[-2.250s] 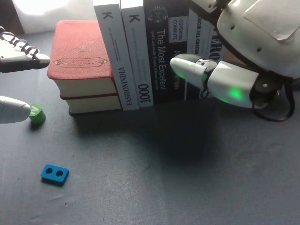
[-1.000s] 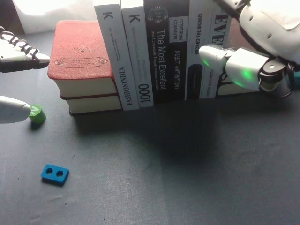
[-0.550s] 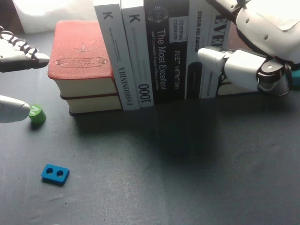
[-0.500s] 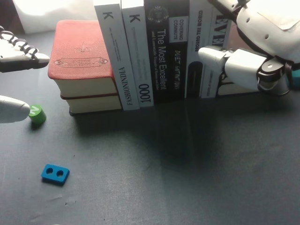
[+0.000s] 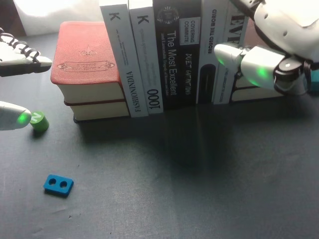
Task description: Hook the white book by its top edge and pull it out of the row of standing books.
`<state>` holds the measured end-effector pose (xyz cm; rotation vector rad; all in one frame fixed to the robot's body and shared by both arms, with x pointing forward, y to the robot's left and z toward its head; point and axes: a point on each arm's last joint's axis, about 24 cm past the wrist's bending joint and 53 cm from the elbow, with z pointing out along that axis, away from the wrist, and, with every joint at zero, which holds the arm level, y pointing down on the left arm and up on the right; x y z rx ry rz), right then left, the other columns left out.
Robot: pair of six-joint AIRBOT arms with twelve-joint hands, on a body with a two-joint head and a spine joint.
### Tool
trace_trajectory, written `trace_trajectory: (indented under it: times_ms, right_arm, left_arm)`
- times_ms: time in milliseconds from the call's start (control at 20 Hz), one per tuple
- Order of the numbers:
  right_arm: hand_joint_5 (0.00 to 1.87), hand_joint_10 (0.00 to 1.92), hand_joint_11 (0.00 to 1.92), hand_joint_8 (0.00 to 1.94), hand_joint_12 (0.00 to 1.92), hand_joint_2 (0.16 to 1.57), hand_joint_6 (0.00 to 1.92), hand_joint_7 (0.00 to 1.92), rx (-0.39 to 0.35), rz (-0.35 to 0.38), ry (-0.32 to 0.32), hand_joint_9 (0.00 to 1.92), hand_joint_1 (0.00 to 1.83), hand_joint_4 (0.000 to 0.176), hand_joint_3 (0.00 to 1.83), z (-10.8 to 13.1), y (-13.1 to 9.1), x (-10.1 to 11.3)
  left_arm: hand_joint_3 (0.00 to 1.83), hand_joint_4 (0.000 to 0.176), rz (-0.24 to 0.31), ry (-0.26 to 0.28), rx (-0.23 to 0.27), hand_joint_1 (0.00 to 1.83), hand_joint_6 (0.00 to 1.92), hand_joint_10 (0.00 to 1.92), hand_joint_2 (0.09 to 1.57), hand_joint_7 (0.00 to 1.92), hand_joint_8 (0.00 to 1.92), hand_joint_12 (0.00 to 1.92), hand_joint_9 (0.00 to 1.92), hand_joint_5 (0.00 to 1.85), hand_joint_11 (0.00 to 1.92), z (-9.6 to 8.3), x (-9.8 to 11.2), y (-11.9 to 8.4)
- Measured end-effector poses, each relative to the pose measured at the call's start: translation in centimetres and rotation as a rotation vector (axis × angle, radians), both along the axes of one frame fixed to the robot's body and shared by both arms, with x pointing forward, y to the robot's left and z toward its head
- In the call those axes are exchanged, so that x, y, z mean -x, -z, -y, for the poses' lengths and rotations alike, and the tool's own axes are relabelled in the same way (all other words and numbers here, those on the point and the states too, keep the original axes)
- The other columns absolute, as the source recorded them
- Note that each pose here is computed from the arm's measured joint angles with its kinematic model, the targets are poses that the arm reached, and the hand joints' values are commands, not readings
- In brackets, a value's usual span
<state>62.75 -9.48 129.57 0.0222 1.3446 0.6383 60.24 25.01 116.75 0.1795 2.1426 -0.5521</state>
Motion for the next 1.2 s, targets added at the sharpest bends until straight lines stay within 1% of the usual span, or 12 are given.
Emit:
trace_trajectory:
  times_ms: [150, 350, 450, 550, 700, 850, 900, 1050, 1100, 1200]
  right_arm:
    - [0.00, 0.00, 0.00, 0.00, 0.00, 1.35, 0.00, 0.00, -0.014, 0.024, 0.011, 0.00, 0.00, 0.000, 0.01, 0.2, -1.0, 0.0]
    - [0.00, 0.00, 0.00, 0.00, 0.00, 1.34, 0.00, 0.00, -0.010, 0.020, 0.012, 0.00, 0.00, 0.000, 0.00, 0.3, -0.8, -0.2]
    - [0.00, 0.00, 0.00, 0.00, 0.00, 1.34, 0.00, 0.00, 0.000, 0.019, 0.020, 0.00, 0.00, 0.000, 0.00, 0.5, -0.5, -0.9]
    - [0.00, 0.00, 0.00, 0.00, 0.00, 1.34, 0.00, 0.00, 0.016, 0.003, 0.018, 0.00, 0.00, 0.000, 0.00, 0.4, 0.5, -0.9]
    - [0.00, 0.00, 0.00, 0.00, 0.00, 1.35, 0.00, 0.00, 0.029, 0.008, 0.017, 0.00, 0.00, 0.000, 0.01, 0.2, 0.5, -0.8]
    - [0.00, 0.00, 0.00, 0.00, 0.00, 1.36, 0.00, 0.00, 0.052, 0.013, 0.010, 0.00, 0.00, 0.000, 0.01, -0.3, 0.5, -0.2]
    - [0.00, 0.00, 0.00, 0.00, 0.00, 1.36, 0.00, 0.00, 0.077, 0.019, 0.008, 0.00, 0.00, 0.000, 0.01, -0.4, 0.5, 0.5]
    - [0.00, 0.00, 0.00, 0.00, 0.00, 1.36, 0.00, 0.00, 0.100, 0.021, 0.002, 0.00, 0.00, 0.000, 0.01, -0.7, 0.6, 1.3]
    - [0.00, 0.00, 0.00, 0.00, 0.00, 1.35, 0.00, 0.00, 0.121, 0.023, -0.001, 0.00, 0.00, 0.000, 0.01, -0.9, 0.8, 1.7]
    - [0.00, 0.00, 0.00, 0.00, 0.00, 1.35, 0.00, 0.00, 0.139, 0.026, -0.003, 0.00, 0.00, 0.000, 0.00, -1.0, 0.8, 2.3]
  left_arm:
    - [0.01, 0.000, 0.000, -0.001, 0.000, 0.00, 0.00, 0.00, 1.34, 0.00, 0.00, 0.00, 0.00, 0.01, 0.00, 0.0, 0.0, 0.0]
    - [0.01, 0.000, 0.001, -0.006, 0.000, 0.00, 0.00, 0.00, 1.34, 0.00, 0.00, 0.00, 0.00, 0.00, 0.00, -0.3, -0.1, 0.0]
    - [0.01, 0.000, 0.001, -0.006, -0.001, 0.00, 0.00, 0.00, 1.34, 0.00, 0.00, 0.00, 0.00, 0.01, 0.00, -0.3, -0.1, 0.0]
    - [0.01, 0.000, 0.001, -0.006, -0.001, 0.00, 0.00, 0.00, 1.33, 0.00, 0.00, 0.00, 0.00, 0.00, 0.00, -0.3, -0.1, 0.0]
    - [0.01, 0.000, 0.002, -0.008, -0.001, 0.00, 0.00, 0.00, 1.33, 0.00, 0.00, 0.00, 0.00, 0.00, 0.00, -0.4, -0.2, 0.0]
    - [0.01, 0.000, 0.002, -0.008, -0.001, 0.00, 0.00, 0.00, 1.34, 0.00, 0.00, 0.00, 0.00, 0.00, 0.00, -0.4, -0.2, 0.0]
    - [0.01, 0.000, 0.001, -0.008, -0.001, 0.00, 0.00, 0.00, 1.34, 0.00, 0.00, 0.00, 0.00, 0.00, 0.00, -0.4, -0.2, 0.0]
    - [0.01, 0.000, 0.001, -0.008, -0.001, 0.00, 0.01, 0.00, 1.34, 0.00, 0.00, 0.00, 0.00, 0.01, 0.00, -0.4, -0.2, 0.0]
    - [0.01, 0.000, 0.001, -0.008, -0.001, 0.00, 0.00, 0.00, 1.34, 0.00, 0.00, 0.00, 0.00, 0.00, 0.00, -0.4, -0.2, 0.0]
    - [0.01, 0.000, 0.002, -0.008, -0.001, 0.00, 0.00, 0.00, 1.35, 0.00, 0.00, 0.00, 0.00, 0.00, 0.00, -0.4, -0.2, 0.0]
